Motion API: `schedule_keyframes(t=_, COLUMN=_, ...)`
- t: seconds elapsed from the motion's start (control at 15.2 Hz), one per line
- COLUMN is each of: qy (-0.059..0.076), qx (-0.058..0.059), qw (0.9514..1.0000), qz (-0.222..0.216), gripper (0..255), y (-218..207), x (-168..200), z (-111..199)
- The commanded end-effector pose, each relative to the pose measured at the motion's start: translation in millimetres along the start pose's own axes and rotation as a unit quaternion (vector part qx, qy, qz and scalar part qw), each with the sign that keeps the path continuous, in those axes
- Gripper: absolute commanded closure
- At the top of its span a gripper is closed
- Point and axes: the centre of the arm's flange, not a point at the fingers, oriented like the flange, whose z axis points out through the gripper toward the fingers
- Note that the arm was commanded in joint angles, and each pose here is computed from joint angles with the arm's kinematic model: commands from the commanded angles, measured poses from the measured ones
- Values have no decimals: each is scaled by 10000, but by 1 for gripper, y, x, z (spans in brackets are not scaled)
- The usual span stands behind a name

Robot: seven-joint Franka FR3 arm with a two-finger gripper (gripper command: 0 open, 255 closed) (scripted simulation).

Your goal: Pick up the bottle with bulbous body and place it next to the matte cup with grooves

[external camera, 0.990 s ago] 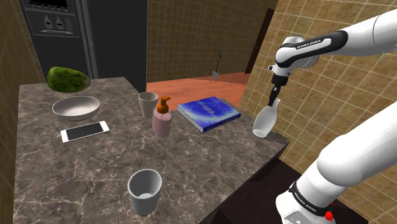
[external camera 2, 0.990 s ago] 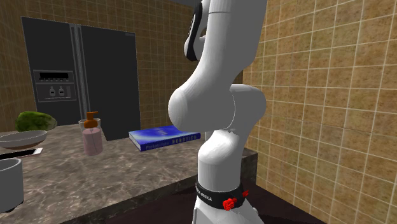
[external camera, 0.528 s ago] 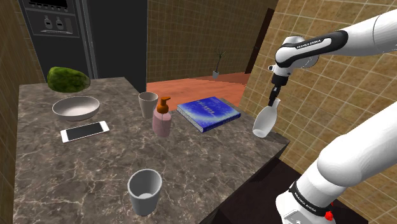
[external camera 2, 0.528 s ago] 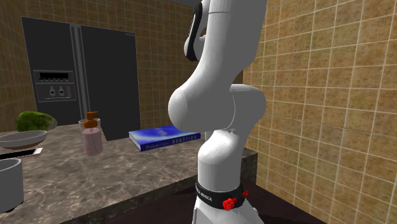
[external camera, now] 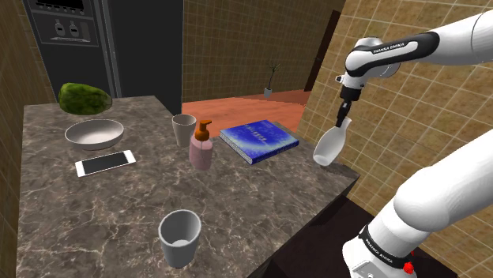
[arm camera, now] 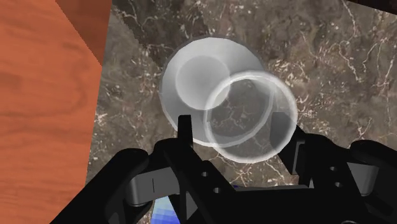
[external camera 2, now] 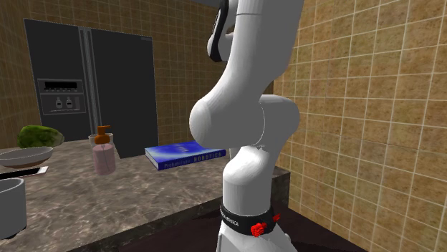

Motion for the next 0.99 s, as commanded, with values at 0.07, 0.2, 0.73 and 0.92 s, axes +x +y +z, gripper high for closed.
schedule_keyframes(t=0.07, qy=1, qx=0, qw=10000, qz=0, gripper=255, y=0, x=-1, z=-16)
schedule_keyframes(t=0.2, qy=1, qx=0, qw=10000, qz=0, gripper=255, y=0, x=-2, z=-27)
schedule_keyframes(t=0.73, qy=1, qx=0, qw=10000, qz=0, gripper=255, y=0, x=-7, z=-69)
schedule_keyframes(t=0.92, qy=1, qx=0, qw=10000, qz=0, gripper=255, y=-1, x=-9, z=-85)
